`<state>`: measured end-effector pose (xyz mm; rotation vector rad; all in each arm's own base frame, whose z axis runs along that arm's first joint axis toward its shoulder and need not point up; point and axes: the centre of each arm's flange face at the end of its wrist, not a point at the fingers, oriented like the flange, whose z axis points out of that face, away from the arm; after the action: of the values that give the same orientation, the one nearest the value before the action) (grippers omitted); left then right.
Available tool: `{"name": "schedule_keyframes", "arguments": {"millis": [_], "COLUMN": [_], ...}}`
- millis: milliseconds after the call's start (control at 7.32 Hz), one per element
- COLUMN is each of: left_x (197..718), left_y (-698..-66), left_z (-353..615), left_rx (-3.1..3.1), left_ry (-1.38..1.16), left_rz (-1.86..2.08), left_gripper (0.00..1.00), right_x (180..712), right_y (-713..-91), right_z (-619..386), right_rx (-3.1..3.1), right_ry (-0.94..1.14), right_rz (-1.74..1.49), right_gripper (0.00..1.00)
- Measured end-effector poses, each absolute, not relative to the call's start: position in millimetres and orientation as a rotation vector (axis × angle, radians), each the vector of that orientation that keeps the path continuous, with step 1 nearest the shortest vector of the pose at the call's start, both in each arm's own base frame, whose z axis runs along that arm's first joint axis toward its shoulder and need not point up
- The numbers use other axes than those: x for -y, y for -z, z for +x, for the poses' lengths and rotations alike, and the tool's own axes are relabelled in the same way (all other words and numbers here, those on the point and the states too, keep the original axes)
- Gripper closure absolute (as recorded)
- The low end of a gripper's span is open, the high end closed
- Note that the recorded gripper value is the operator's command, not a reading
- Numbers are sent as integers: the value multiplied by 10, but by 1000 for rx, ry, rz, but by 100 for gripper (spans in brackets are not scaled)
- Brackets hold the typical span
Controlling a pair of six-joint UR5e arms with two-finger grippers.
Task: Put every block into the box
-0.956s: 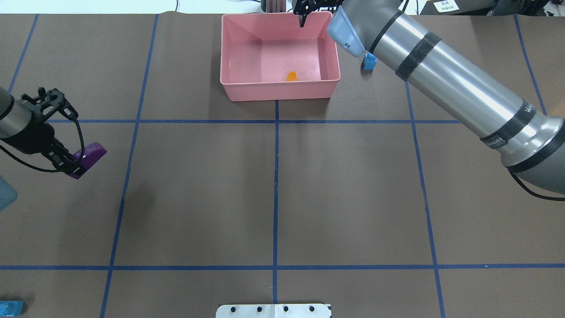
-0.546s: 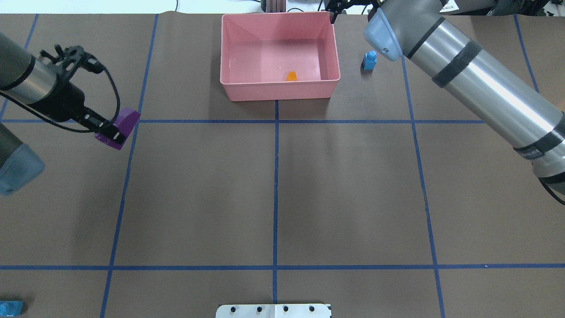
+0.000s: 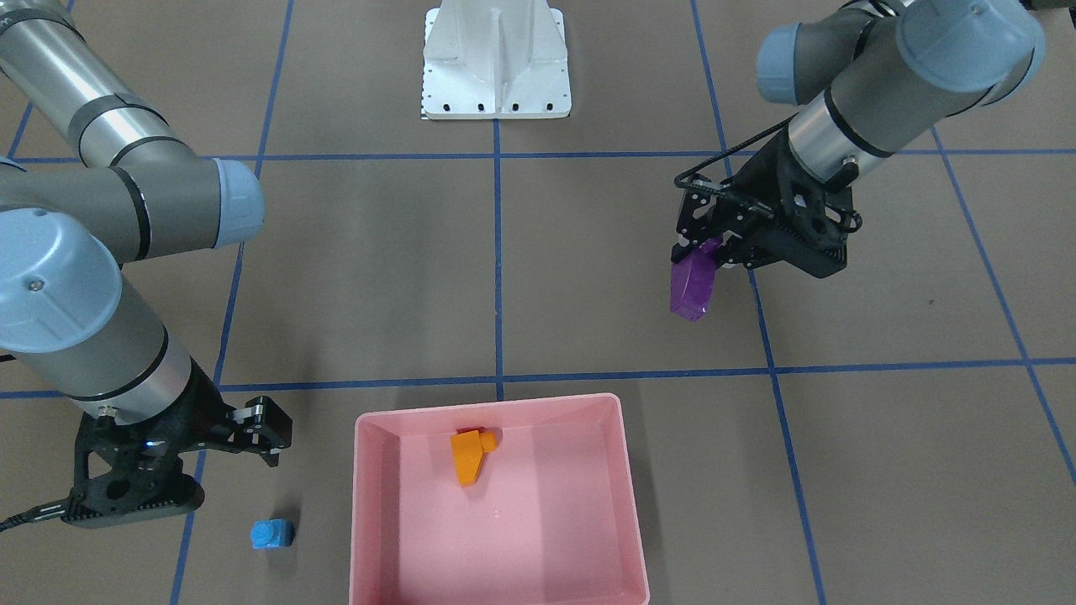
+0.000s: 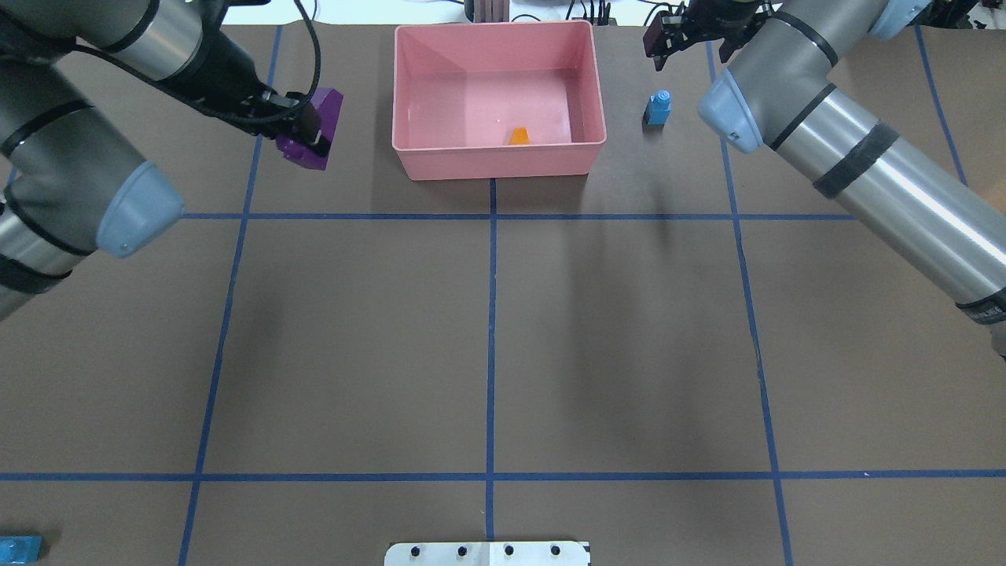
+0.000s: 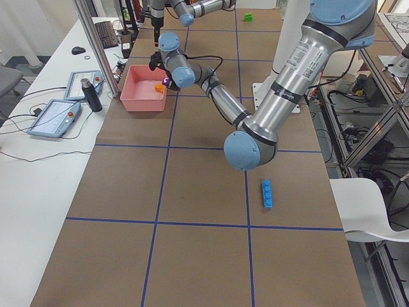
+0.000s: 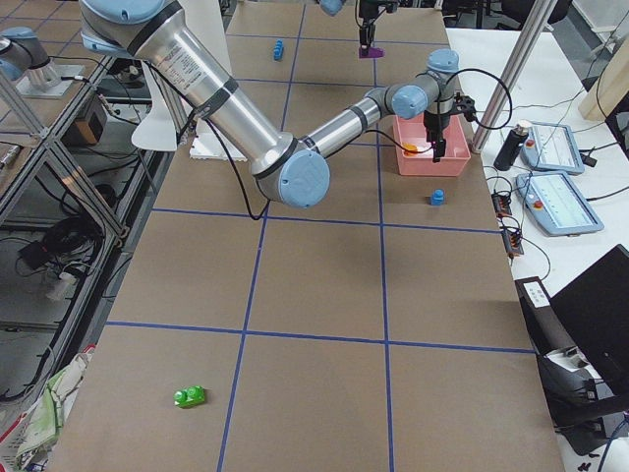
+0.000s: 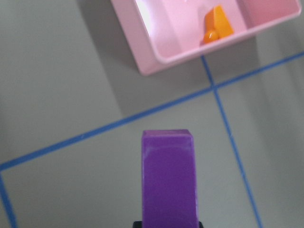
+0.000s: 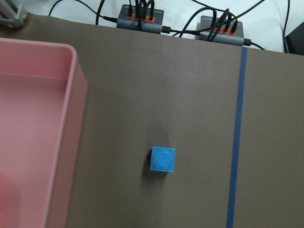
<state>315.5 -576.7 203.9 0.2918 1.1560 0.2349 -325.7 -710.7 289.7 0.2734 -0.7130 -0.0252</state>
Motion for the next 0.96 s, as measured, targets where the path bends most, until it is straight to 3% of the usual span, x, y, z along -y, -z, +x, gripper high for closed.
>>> {"name": "schedule_keyframes", "arguments": {"millis": [410, 956], "left_x": [6533, 6877], "left_y": [-1665, -1375], "left_z": [3619, 3834], "left_rx": [-1158, -1125], "left_ry": [-134, -94], "left_rz": [355, 382], "left_gripper": [100, 100], "right_x": [7257, 7516], "right_y": [-3472, -3475], "right_z": [-3365, -4007], "right_rx": [714, 753], "right_ry": [-5, -21], "right_rz": [332, 350], "right_gripper": [1, 2]}}
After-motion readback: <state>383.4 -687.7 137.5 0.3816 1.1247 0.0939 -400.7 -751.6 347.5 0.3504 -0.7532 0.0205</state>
